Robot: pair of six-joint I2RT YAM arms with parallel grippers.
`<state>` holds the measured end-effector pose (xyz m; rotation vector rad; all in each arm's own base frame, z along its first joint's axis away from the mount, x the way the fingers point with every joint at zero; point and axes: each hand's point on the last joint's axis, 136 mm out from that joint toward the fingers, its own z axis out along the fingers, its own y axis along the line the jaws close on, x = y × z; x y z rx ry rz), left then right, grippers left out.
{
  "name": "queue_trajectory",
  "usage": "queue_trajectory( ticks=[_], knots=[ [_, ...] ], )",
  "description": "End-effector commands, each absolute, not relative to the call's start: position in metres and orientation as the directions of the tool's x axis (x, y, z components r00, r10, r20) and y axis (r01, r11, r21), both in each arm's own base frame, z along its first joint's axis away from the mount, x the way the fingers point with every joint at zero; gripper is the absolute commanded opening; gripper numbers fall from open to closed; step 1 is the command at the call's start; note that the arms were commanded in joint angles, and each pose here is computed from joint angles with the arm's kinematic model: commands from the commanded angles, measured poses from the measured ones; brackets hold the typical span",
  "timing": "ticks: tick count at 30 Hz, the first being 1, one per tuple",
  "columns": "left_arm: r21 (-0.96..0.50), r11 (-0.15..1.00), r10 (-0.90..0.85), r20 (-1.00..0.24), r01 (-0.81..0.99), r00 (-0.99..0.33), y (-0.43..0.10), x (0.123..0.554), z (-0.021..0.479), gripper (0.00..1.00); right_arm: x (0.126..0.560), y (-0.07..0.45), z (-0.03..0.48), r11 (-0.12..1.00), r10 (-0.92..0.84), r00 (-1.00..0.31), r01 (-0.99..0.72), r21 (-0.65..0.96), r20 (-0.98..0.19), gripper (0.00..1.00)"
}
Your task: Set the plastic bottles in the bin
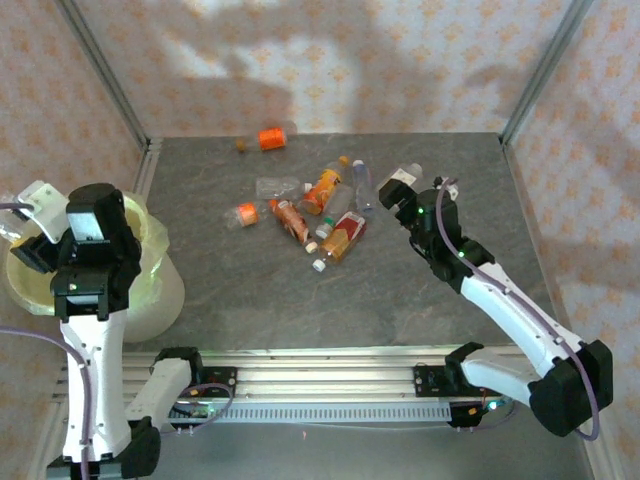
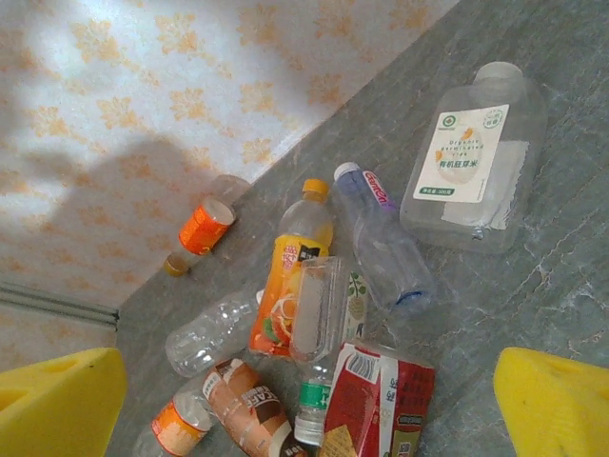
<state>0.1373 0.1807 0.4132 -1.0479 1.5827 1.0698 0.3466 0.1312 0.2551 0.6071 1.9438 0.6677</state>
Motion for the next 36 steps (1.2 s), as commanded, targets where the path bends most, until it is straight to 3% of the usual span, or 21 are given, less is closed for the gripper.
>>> queue_trajectory(
  ticks=[1, 11, 20, 25, 29, 36],
  knots=[
    [0.203, 0.232, -0.215, -0.943, -0.951, -0.254, 0.188, 0.124, 0.394, 0.50, 0.352, 0.135, 0.279, 0.735, 0.642, -0.406, 0.083, 0.673, -0.650, 0.99],
    [0.230, 0.130, -0.320, -0.911, -0.965, -0.260, 0.217, 0.114, 0.350, 0.49, 0.355, 0.144, 0.282, 0.750, 0.610, -0.444, 0.058, 0.659, -0.656, 0.99],
    [0.307, 0.119, -0.351, -0.877, -0.944, -0.329, 0.221, 0.116, 0.325, 0.50, 0.356, 0.151, 0.271, 0.737, 0.615, -0.483, 0.070, 0.672, -0.624, 0.99],
    [0.303, 0.101, -0.358, -0.878, -0.948, -0.318, 0.220, 0.112, 0.330, 0.63, 0.356, 0.152, 0.269, 0.739, 0.611, -0.494, 0.076, 0.669, -0.618, 0.99],
    [0.289, 0.070, -0.355, -0.887, -0.955, -0.294, 0.219, 0.105, 0.340, 0.79, 0.355, 0.152, 0.266, 0.741, 0.610, -0.499, 0.081, 0.667, -0.616, 0.99],
    [0.195, 0.145, -0.388, -0.891, -0.970, -0.237, 0.210, 0.111, 0.353, 0.90, 0.355, 0.151, 0.263, 0.744, 0.608, -0.499, 0.089, 0.662, -0.617, 0.99]
  ],
)
